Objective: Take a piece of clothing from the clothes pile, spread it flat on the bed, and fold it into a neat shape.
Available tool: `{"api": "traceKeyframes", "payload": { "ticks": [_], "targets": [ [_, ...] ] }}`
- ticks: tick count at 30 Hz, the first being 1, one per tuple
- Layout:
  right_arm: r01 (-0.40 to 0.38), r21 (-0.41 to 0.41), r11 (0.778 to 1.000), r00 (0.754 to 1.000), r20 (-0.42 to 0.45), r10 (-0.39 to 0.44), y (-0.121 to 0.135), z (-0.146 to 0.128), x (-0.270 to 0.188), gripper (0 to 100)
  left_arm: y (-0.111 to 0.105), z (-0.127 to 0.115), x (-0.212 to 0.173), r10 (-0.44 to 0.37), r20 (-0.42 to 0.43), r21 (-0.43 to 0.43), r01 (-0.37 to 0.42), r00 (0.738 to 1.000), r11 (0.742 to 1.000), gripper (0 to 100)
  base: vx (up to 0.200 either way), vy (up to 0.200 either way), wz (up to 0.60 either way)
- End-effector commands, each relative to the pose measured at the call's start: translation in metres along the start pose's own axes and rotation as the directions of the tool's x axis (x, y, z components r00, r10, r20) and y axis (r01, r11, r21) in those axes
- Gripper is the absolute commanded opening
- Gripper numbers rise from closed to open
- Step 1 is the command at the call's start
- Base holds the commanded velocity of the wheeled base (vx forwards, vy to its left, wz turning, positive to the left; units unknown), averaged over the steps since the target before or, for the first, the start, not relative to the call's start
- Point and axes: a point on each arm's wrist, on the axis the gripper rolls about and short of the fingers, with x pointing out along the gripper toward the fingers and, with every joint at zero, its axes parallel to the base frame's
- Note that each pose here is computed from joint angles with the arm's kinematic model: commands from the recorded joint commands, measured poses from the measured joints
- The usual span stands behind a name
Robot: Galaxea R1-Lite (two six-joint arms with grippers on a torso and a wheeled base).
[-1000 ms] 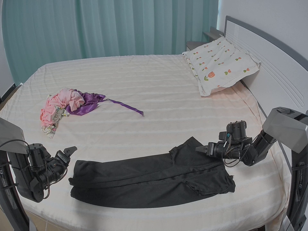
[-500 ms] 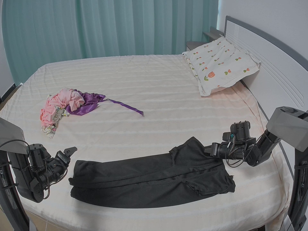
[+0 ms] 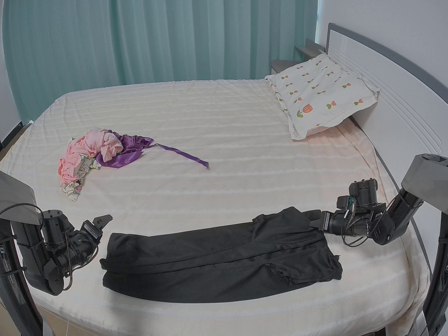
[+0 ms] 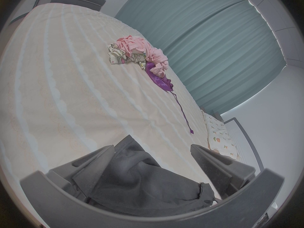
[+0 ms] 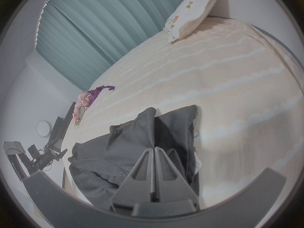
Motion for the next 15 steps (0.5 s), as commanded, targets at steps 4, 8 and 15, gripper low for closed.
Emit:
{"api": "traceKeyframes", "payload": {
  "ticks": [4,8,15],
  "targets": [
    [0.017,0.014,1.0,1.0,0.002,-0.017,-0.0056,-0.0013,-0.0114,0,0.0019,-0.0016,0.0,0.008,-0.006,-0.002,-0.008,1.0,1.0,100,0.0,0.0,0.0],
    [0.023,0.019,1.0,1.0,-0.01,-0.023,-0.007,-0.0049,-0.0129,0,0.0018,-0.002,0.0002,0.007,-0.008,-0.002,-0.007,1.0,1.0,100,0.0,0.0,0.0],
    [0.032,0.029,0.999,0.999,-0.016,-0.032,-0.011,-0.0064,-0.0118,0,0.0018,-0.002,0.0002,0.007,-0.008,-0.002,-0.007,1.0,1.0,100,0.0,0.0,0.0]
  ]
}}
